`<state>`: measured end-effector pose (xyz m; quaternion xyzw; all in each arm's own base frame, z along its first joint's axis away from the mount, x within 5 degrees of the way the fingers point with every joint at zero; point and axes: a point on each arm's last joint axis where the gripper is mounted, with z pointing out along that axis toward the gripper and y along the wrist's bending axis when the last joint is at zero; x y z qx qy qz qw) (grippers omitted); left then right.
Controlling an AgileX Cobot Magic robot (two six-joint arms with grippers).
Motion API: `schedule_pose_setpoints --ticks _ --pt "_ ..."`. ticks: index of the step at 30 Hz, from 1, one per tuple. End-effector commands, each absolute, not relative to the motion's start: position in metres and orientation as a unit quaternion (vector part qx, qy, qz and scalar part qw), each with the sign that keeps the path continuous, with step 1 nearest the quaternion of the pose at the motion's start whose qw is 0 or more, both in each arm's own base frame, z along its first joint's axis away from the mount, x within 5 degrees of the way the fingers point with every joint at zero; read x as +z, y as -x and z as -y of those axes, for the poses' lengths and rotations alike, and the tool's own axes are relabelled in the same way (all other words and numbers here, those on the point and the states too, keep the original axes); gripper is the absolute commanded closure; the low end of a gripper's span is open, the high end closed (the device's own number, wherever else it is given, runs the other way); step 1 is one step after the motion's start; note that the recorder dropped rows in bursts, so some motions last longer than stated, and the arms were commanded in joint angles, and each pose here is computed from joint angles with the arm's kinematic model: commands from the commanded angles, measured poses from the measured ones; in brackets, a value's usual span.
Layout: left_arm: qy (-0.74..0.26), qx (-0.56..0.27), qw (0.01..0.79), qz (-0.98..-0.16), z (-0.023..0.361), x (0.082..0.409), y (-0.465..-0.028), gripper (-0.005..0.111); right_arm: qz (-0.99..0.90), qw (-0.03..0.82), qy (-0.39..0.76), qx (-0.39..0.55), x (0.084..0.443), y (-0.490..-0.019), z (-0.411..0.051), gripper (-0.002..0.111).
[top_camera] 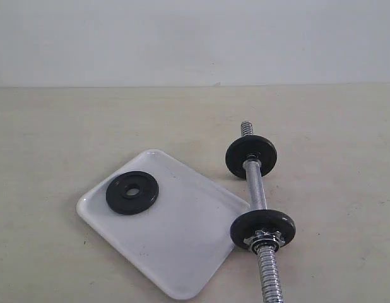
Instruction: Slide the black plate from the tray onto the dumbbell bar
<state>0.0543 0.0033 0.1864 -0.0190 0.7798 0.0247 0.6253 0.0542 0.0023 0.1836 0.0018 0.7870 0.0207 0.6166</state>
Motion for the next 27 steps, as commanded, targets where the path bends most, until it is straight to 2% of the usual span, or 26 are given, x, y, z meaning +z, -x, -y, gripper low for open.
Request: schedule_pose_setpoints --ticks 1,8,12,20,23,27 --pt "0.019 0.028 0.629 -0.777 -0.004 0.186 -0.054 0.102 -0.781 0.624 -0.002 0.018 0.185 -0.054 -0.002 0.108" --pt "0.019 0.028 0.629 -0.777 -0.004 0.186 -0.054 0.102 -0.781 0.624 -0.002 0.018 0.185 -0.054 -0.002 0.108" --pt "-0.026 0.073 0.625 -0.777 -0.005 0.186 -0.054 0.102 -0.781 0.624 -0.002 0.018 0.185 -0.054 -0.002 0.108" --pt "-0.056 0.101 0.627 -0.771 -0.005 0.188 -0.054 0.102 -0.781 0.624 -0.002 0.018 0.185 -0.054 -0.002 0.108" --pt "-0.065 0.114 0.668 -0.732 -0.005 0.198 -0.056 0.102 -0.781 0.624 -0.002 0.018 0.185 -0.054 -0.002 0.108" --pt "-0.06 0.123 0.757 -0.639 -0.004 0.221 -0.055 0.102 -0.781 0.624 -0.002 0.018 0.185 -0.054 -0.002 0.108"
